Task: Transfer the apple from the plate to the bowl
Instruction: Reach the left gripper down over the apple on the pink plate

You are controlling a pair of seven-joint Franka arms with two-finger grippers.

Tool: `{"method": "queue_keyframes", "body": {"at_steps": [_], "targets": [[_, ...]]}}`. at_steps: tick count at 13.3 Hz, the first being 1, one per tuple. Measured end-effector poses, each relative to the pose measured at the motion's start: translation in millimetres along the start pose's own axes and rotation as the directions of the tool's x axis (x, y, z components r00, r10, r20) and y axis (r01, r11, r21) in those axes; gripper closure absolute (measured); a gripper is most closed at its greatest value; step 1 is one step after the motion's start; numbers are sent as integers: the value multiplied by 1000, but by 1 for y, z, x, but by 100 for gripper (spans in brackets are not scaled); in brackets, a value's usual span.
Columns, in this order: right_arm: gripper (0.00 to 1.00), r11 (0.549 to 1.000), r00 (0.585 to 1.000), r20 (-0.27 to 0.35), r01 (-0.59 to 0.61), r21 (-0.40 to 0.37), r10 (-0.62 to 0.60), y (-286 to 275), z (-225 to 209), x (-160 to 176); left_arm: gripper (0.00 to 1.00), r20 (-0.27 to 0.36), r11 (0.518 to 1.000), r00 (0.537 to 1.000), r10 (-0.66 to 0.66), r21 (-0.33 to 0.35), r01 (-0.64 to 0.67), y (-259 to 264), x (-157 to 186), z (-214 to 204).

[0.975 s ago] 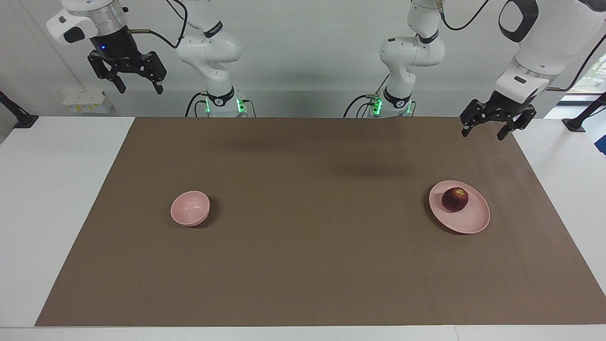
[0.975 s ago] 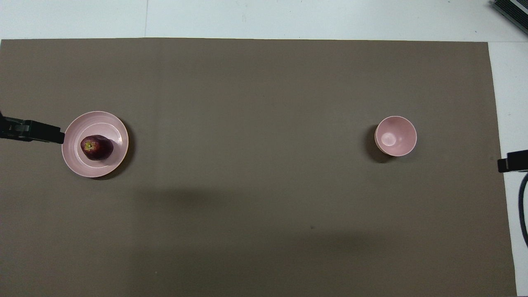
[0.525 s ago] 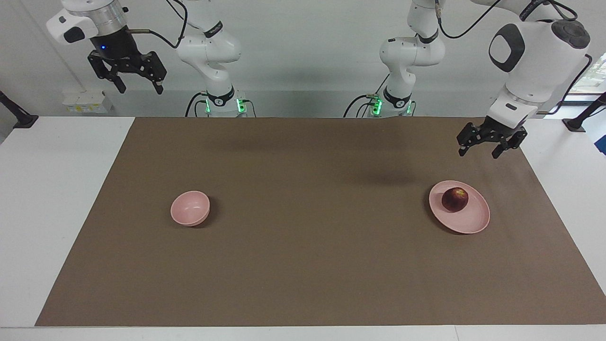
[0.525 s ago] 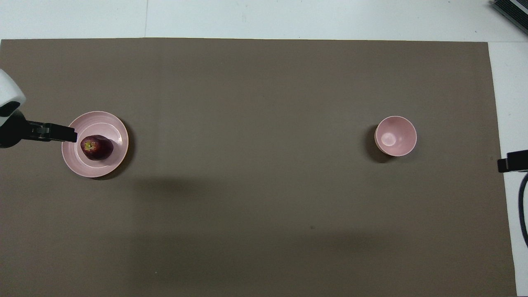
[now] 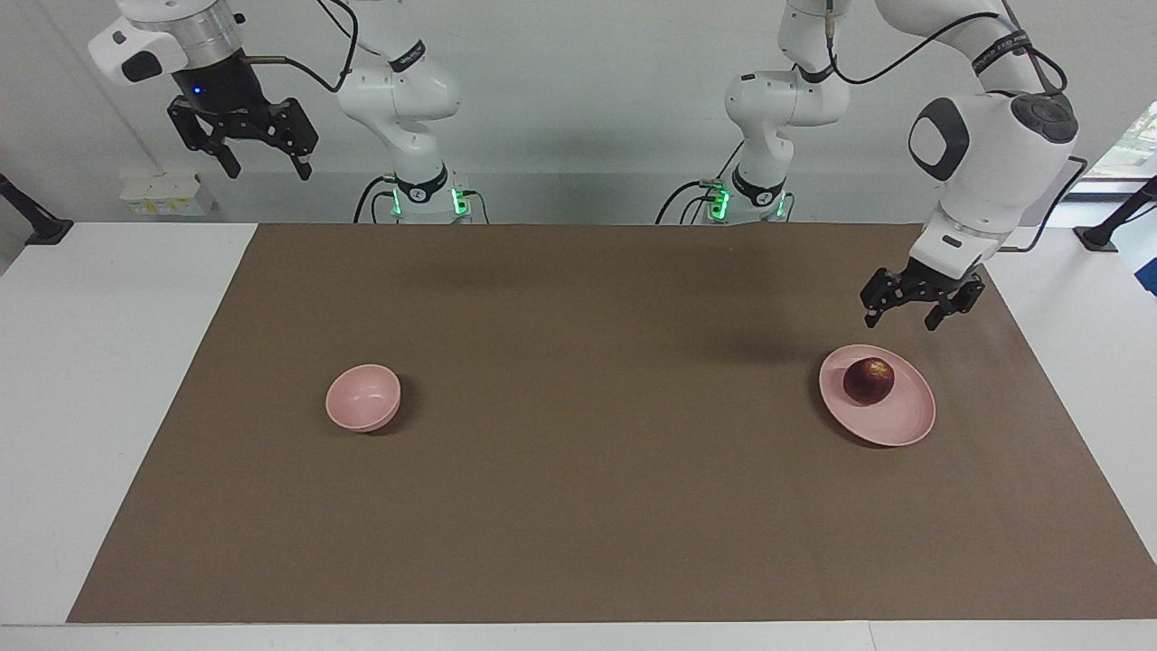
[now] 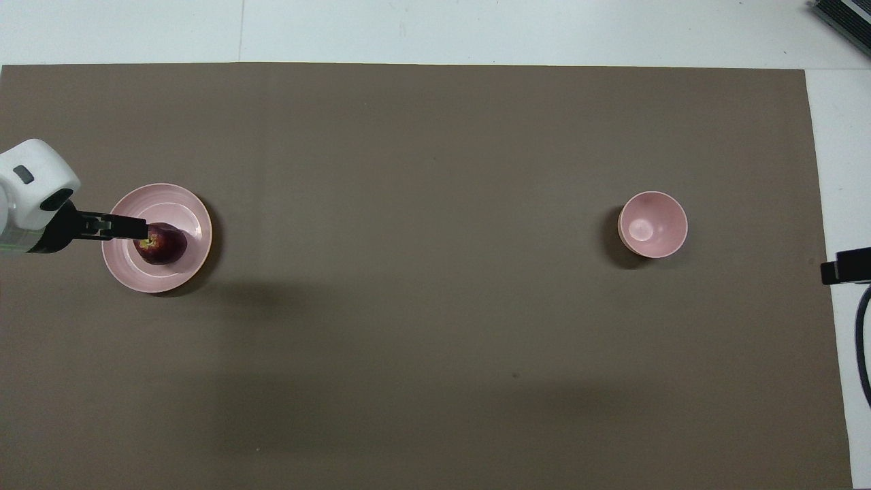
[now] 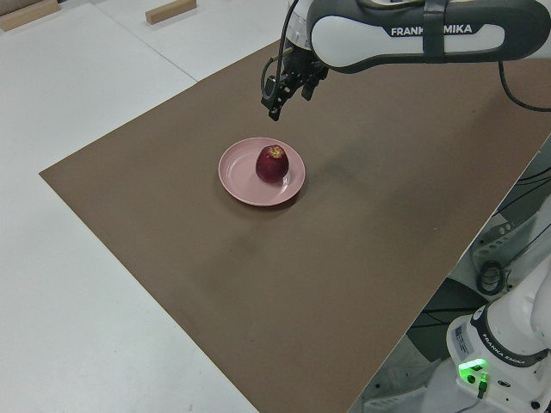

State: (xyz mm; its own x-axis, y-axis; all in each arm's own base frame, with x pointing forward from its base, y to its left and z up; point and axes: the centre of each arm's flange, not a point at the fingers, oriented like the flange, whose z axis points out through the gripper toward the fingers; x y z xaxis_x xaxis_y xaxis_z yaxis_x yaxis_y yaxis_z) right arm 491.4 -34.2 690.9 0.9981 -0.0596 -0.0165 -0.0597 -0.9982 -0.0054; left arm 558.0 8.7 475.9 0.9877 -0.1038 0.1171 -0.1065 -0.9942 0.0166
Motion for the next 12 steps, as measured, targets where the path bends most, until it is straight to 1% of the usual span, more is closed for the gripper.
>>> {"method": "queue_keyframes", "body": {"at_steps": [3,8,12], "targets": [[0,1000,1000,0,0,0,0,0,0,0,0,-12,1000,1000,-3,5,3,-2,-2,30],[0,1000,1000,0,1,0,-1,-1,0,0,0,-26,1000,1000,-7,16,7,-3,-8,92],[0,1000,1000,0,4,0,-4,-2,0,0,0,-28,999,999,-24,22,25,-14,-10,112]]}}
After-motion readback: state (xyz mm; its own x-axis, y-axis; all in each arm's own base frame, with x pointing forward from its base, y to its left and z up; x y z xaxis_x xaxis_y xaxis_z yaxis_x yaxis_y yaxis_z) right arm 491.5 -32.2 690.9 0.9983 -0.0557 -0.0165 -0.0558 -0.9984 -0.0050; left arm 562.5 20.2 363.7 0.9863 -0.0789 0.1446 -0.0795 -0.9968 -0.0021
